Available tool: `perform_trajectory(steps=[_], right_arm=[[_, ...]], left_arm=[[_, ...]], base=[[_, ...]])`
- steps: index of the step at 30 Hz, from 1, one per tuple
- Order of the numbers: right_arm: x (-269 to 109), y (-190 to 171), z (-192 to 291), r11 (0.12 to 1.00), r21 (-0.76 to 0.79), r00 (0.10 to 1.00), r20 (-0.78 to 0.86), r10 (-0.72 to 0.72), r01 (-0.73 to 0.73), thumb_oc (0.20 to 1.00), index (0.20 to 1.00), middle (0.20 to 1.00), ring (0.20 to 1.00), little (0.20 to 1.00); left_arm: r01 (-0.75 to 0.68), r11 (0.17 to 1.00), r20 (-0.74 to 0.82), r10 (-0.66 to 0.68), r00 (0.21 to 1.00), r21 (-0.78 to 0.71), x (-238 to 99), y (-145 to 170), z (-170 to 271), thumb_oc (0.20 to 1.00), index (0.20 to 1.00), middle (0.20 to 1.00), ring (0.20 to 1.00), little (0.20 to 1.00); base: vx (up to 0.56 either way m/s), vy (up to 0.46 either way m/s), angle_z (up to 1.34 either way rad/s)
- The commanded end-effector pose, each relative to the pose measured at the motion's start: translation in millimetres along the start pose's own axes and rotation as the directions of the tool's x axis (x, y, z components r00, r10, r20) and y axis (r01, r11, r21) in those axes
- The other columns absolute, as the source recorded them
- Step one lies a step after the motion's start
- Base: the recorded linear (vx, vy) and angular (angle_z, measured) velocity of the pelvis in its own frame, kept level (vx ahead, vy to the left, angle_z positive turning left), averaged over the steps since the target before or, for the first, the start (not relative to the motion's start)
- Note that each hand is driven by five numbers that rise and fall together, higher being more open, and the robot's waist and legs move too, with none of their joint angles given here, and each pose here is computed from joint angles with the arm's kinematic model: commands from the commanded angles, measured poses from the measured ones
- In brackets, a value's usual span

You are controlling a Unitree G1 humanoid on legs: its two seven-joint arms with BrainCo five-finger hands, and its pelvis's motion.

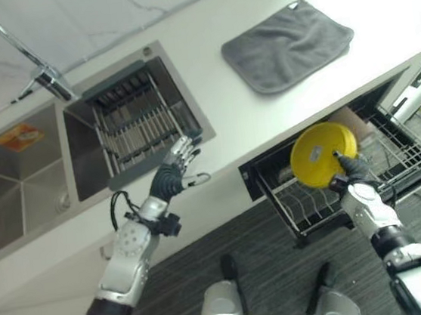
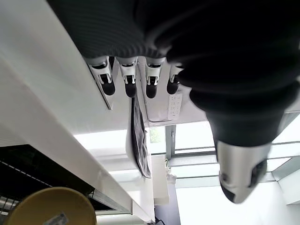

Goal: Place the dishes in the dishwasher.

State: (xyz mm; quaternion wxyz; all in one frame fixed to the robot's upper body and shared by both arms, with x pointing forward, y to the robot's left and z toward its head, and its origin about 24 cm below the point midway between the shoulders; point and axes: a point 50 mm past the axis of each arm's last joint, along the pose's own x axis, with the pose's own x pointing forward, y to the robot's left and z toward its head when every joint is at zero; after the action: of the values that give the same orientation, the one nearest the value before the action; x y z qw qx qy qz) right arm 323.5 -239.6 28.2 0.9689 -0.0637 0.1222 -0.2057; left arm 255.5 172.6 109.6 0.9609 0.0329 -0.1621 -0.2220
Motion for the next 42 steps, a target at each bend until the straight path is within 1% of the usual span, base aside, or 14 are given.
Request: perform_trajectory(steps=[1, 3, 4, 5, 9, 10, 11, 12, 18, 22, 25, 30, 35, 42], right_arm=[[10, 13, 81, 0.946, -0.324, 0.931, 0.344, 0.125, -0.007, 0.200, 0.200, 0.200, 0.200, 0.200], [11, 11, 92, 0.858, -0.512, 0.896, 0.400, 0.193, 0.044, 0.200, 0.200, 0.200, 0.200, 0.200], [11, 11, 93, 0.854, -0.518, 0.893, 0.405, 0.197, 0.047, 0.200, 0.200, 0.200, 0.200, 0.200], [12, 8, 102, 0.785, -0.611, 0.866, 0.441, 0.235, 0.098, 0.200, 0.200, 0.200, 0.200, 0.200], [10, 7, 109, 0.697, -0.701, 0.829, 0.474, 0.297, 0.150, 0.200, 0.200, 0.200, 0.200, 0.200], [8, 7, 118, 0.577, -0.783, 0.776, 0.508, 0.374, 0.235, 0.200, 0.200, 0.200, 0.200, 0.200], [8, 7, 118, 0.576, -0.783, 0.775, 0.509, 0.374, 0.236, 0.200, 0.200, 0.200, 0.200, 0.200], [6, 7, 124, 0.487, -0.822, 0.740, 0.519, 0.427, 0.295, 0.200, 0.200, 0.200, 0.200, 0.200], [-2, 6, 140, 0.185, -0.834, 0.604, 0.512, 0.611, 0.521, 0.200, 0.200, 0.200, 0.200, 0.200], [-5, 2, 146, 0.135, -0.808, 0.569, 0.511, 0.644, 0.573, 0.200, 0.200, 0.200, 0.200, 0.200], [-1, -4, 161, 0.189, -0.692, 0.482, 0.646, 0.593, 0.696, 0.200, 0.200, 0.200, 0.200, 0.200], [-1, -9, 160, 0.190, -0.586, 0.409, 0.729, 0.548, 0.788, 0.200, 0.200, 0.200, 0.200, 0.200], [3, -26, 185, 0.189, -0.374, 0.272, 0.869, 0.414, 0.908, 0.200, 0.200, 0.200, 0.200, 0.200], [3, -46, 200, 0.162, -0.218, 0.177, 0.955, 0.237, 0.962, 0.200, 0.200, 0.200, 0.200, 0.200]], left_arm=[[0.067, 0.997, 0.137, -0.072, 0.988, 0.035, 8, -5, 23, 1.000, 1.000, 1.000, 1.000, 1.000], [0.074, 0.996, 0.141, -0.079, 0.987, 0.043, 8, -4, 23, 1.000, 1.000, 1.000, 1.000, 1.000], [0.073, 0.996, 0.142, -0.079, 0.987, 0.043, 8, -4, 23, 1.000, 1.000, 1.000, 1.000, 1.000], [0.083, 0.995, 0.146, -0.090, 0.985, 0.052, 9, -4, 24, 1.000, 1.000, 1.000, 1.000, 1.000], [0.088, 0.994, 0.151, -0.096, 0.984, 0.063, 10, -1, 26, 1.000, 1.000, 1.000, 1.000, 1.000], [0.100, 0.992, 0.157, -0.111, 0.981, 0.077, 12, 1, 28, 1.000, 1.000, 1.000, 1.000, 1.000], [0.100, 0.992, 0.157, -0.111, 0.981, 0.077, 12, 1, 28, 1.000, 1.000, 1.000, 1.000, 1.000], [0.106, 0.991, 0.160, -0.119, 0.980, 0.083, 13, 2, 30, 1.000, 1.000, 1.000, 1.000, 1.000], [0.131, 0.985, 0.163, -0.148, 0.975, 0.111, 12, 6, 32, 1.000, 1.000, 1.000, 1.000, 1.000], [0.139, 0.983, 0.161, -0.157, 0.974, 0.122, 11, 7, 32, 1.000, 1.000, 1.000, 1.000, 1.000], [0.151, 0.980, 0.172, -0.172, 0.970, 0.130, 16, 6, 34, 1.000, 1.000, 1.000, 1.000, 1.000], [0.151, 0.979, 0.190, -0.175, 0.966, 0.134, 22, 0, 34, 1.000, 1.000, 1.000, 1.000, 1.000], [0.166, 0.978, 0.231, -0.192, 0.954, 0.129, 29, -6, 38, 1.000, 1.000, 1.000, 1.000, 1.000], [0.161, 0.977, 0.277, -0.194, 0.941, 0.136, 32, -8, 46, 1.000, 1.000, 1.000, 1.000, 1.000]], base=[[-0.05, -0.013, 0.07], [-0.05, -0.018, 0.08], [-0.06, -0.039, 0.04], [-0.05, -0.039, 0.02], [-0.04, -0.043, 0.07], [-0.04, -0.055, 0.06], [-0.05, -0.065, 0.08], [-0.02, -0.032, 0.08], [-0.03, -0.051, 0.03], [-0.01, -0.051, 0.07], [-0.04, -0.040, 0.13], [-0.03, 0.004, 0.02], [-0.06, 0.018, 0.07], [-0.07, 0.015, 0.05]])
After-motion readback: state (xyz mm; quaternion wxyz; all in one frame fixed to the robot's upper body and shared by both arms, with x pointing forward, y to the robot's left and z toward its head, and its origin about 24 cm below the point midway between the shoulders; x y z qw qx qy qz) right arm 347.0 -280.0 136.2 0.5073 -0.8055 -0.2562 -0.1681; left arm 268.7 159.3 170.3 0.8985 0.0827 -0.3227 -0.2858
